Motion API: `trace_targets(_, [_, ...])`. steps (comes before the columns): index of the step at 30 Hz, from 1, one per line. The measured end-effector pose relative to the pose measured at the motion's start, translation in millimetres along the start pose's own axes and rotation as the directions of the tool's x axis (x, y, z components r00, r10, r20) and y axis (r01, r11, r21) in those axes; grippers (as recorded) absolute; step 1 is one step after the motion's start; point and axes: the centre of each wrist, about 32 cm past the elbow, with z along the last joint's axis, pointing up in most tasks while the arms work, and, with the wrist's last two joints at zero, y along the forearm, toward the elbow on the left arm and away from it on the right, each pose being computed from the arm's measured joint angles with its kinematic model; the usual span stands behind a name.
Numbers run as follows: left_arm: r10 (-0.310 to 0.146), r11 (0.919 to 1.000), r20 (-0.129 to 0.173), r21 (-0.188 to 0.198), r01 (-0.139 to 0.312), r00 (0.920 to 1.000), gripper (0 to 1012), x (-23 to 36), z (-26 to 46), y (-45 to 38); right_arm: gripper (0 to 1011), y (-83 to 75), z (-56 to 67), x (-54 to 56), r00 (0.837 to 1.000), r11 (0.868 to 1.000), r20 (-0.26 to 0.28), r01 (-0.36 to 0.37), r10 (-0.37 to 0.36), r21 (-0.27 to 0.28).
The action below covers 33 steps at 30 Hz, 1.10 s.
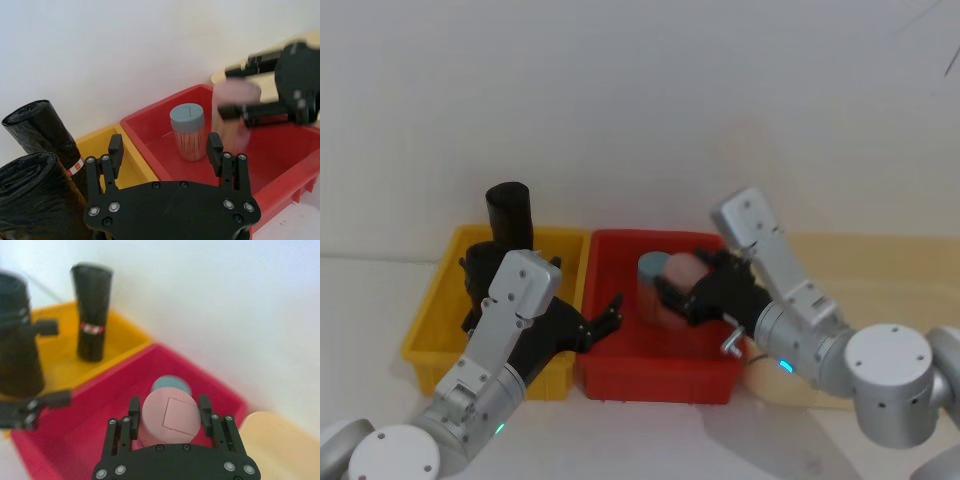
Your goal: Pick up the garbage bag with the one hand and transfer it to the other hand.
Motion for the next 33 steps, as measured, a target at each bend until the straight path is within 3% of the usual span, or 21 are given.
trace_targets(5, [0.0,1.0,0.0,0.0,0.0,1.0,1001,0.0,0.0,0.0,690,-6.2,8.9,10.8,0.997,0.996,-0.005,0.072,-0.072,0.059])
trace_targets(13, [0.0,1.0,0.0,0.0,0.0,1.0,1001,0.0,0.0,0.0,690,-16.0,16.3,28.9,0.986,0.982,-0.011,0.166,-0.165,0.09])
trace_targets(19, [0.0,1.0,0.0,0.0,0.0,1.0,1001,0.0,0.0,0.0,690,-25.1,15.0,45.2,0.969,0.967,0.004,0.245,-0.246,0.067])
trace_targets(30, [0.0,1.0,0.0,0.0,0.0,1.0,1001,0.0,0.0,0.0,694,-38.0,-2.0,70.4,0.935,0.936,0.058,0.352,-0.349,-0.032])
trace_targets(33, [0.0,1.0,0.0,0.0,0.0,1.0,1001,0.0,0.0,0.0,781,-40.2,-5.3,74.6,0.929,0.929,0.068,0.367,-0.363,-0.049])
